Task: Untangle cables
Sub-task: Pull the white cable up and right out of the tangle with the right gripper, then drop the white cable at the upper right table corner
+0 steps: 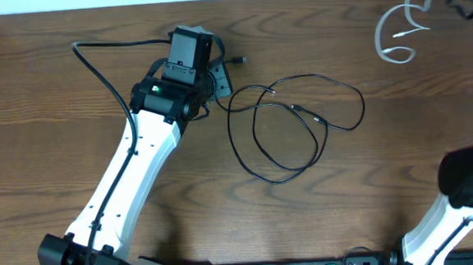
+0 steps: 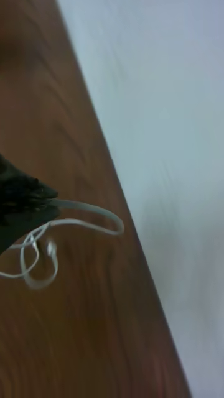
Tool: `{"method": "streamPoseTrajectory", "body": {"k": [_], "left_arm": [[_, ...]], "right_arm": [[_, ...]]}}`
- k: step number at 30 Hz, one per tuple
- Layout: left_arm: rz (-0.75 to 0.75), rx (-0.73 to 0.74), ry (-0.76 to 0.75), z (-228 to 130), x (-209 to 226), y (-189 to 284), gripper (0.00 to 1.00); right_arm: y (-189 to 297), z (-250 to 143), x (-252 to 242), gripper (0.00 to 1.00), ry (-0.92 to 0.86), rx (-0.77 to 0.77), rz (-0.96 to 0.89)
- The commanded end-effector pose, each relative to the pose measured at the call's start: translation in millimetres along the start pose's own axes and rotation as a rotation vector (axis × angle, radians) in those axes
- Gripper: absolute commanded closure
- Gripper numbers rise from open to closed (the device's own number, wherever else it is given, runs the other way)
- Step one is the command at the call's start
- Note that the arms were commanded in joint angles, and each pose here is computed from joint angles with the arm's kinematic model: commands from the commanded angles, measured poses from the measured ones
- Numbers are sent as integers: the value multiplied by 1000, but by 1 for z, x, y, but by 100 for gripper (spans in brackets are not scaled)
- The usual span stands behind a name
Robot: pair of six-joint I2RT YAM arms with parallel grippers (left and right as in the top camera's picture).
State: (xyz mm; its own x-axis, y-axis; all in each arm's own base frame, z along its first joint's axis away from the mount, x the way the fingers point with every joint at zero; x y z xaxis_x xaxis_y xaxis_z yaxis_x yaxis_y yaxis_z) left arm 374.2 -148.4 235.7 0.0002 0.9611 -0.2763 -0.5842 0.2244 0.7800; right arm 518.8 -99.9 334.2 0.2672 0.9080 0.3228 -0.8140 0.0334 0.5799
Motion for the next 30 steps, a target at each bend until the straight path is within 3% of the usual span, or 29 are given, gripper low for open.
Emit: {"method": "streamPoseTrajectory", "body": {"k": [1, 7, 14, 23, 25, 29, 30], "left_arm": [[13, 7, -3, -1, 3, -5, 50], [13, 6, -3, -1, 3, -5, 50], [6, -7, -2, 2, 2, -5, 50], [7, -7, -2, 2, 2, -5, 50], [7, -7, -2, 2, 2, -5, 50], [7, -7, -2, 2, 2, -5, 49], [7, -7, -2, 2, 2, -5, 50]], "right_arm": [[24, 53, -49, 99, -25, -161, -76], [-1, 64, -122, 99, -85, -201, -166], [-78, 47, -197, 99, -182, -232, -242], [-155, -18, -255, 99, -219, -125, -373], [-159, -30, -262, 88, -224, -87, -389], [-153, -34, -264, 3, -234, -54, -394], [-150, -32, -262, 1, -227, -49, -386]]}}
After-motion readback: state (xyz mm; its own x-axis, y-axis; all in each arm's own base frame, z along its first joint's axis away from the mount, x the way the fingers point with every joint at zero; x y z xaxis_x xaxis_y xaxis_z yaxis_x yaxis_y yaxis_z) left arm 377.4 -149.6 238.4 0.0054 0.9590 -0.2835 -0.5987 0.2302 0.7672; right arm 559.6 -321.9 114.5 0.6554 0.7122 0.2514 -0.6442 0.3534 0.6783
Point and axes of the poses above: each gripper's point midway between its finger pads, its own y axis back along the fingers, its own x axis along the line the jaws close on, z = x × y, the point moved 3 cm from there along y, back along the fingers, and after that the axes turned 4 degrees about -y, right-handed, at the moved point
